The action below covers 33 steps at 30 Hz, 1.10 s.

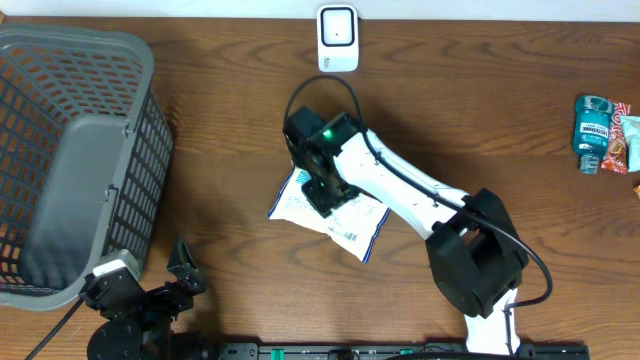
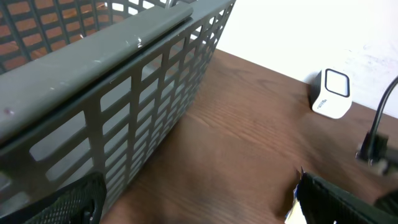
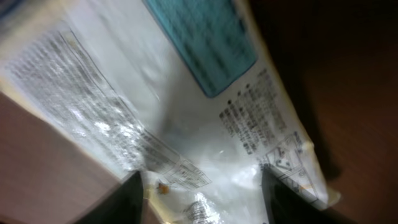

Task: Scan the item barcode
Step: 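Lift the snack bag and carry it toward the white scanner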

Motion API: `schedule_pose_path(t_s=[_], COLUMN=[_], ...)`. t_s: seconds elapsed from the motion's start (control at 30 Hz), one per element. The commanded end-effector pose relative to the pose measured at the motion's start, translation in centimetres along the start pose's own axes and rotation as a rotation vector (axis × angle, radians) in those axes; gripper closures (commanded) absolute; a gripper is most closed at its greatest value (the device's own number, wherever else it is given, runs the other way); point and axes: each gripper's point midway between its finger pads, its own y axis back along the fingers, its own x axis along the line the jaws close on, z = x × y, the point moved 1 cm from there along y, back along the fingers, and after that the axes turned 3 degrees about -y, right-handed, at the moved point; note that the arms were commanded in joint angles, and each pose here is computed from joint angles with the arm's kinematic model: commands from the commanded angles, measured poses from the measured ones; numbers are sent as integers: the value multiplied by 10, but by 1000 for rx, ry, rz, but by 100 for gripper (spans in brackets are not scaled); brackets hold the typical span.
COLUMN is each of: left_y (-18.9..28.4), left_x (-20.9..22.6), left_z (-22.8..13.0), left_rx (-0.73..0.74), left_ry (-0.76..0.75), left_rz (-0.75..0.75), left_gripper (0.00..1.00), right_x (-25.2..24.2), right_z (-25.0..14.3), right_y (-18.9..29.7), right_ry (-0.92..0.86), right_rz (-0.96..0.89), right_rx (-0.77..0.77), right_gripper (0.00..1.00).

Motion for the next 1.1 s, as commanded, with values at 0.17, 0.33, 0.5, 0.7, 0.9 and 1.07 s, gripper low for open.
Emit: schedule_pose_path(t_s=[0.17,0.33,0.5,0.7,0.9,1.07], left_y=[1,1,1,1,1,1], left_x=[3,3,3,3,3,3], left_z=[1,1,1,1,1,1], left_rx=[-11,-11,-11,-11,-11,-11], left_ry=[0,0,0,0,0,0], left_rz=[15,15,15,15,15,15], left_gripper=[2,2,2,2,2,2], right_x=[45,74,81,1,-9,-48], right_z=[-23,-22,-13,39,73,56], right_y=[-19,-17,-29,-32,4,60], right_ry=[152,247,274,-217,-304,-706], right_rz=[244,323,278,-149,-48,-2], right_rx=[61,31,-31,-274,-384,-400], right_gripper=[99,81,71,69,39,1])
